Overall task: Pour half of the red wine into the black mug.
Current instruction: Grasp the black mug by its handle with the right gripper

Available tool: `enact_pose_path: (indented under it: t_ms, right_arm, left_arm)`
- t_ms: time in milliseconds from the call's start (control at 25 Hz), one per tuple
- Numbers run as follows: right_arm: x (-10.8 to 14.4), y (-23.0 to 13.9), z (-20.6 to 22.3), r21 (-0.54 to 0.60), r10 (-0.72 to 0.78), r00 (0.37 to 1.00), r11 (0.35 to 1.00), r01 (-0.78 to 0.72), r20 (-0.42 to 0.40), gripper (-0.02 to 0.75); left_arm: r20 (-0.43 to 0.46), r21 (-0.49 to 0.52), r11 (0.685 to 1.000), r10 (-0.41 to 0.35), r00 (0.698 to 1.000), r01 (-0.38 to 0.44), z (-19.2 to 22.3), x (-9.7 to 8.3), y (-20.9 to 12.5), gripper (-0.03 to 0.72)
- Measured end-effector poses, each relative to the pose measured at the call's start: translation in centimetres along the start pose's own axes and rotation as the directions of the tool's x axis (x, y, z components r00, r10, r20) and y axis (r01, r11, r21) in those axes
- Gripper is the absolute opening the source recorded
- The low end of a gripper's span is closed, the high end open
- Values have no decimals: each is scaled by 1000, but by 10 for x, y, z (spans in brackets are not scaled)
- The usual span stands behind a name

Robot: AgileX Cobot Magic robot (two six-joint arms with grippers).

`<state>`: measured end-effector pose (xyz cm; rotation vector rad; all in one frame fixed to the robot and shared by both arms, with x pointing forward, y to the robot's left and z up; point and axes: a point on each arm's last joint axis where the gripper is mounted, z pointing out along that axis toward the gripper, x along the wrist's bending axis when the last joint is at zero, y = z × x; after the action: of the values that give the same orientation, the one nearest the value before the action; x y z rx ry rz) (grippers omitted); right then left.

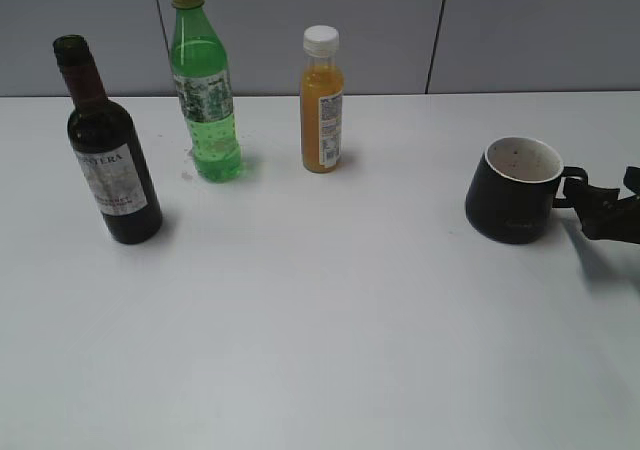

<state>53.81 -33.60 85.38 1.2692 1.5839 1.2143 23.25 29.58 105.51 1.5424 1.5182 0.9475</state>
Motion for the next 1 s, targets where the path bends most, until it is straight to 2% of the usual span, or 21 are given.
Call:
enact_pose_path:
  t_ms: [1000]
  right_arm:
    - [-8, -11, 23, -4, 14, 1000, 1000, -14, -17, 667]
  left_arm:
    - [0, 0, 1000, 0, 1000, 0, 0, 0, 0, 226]
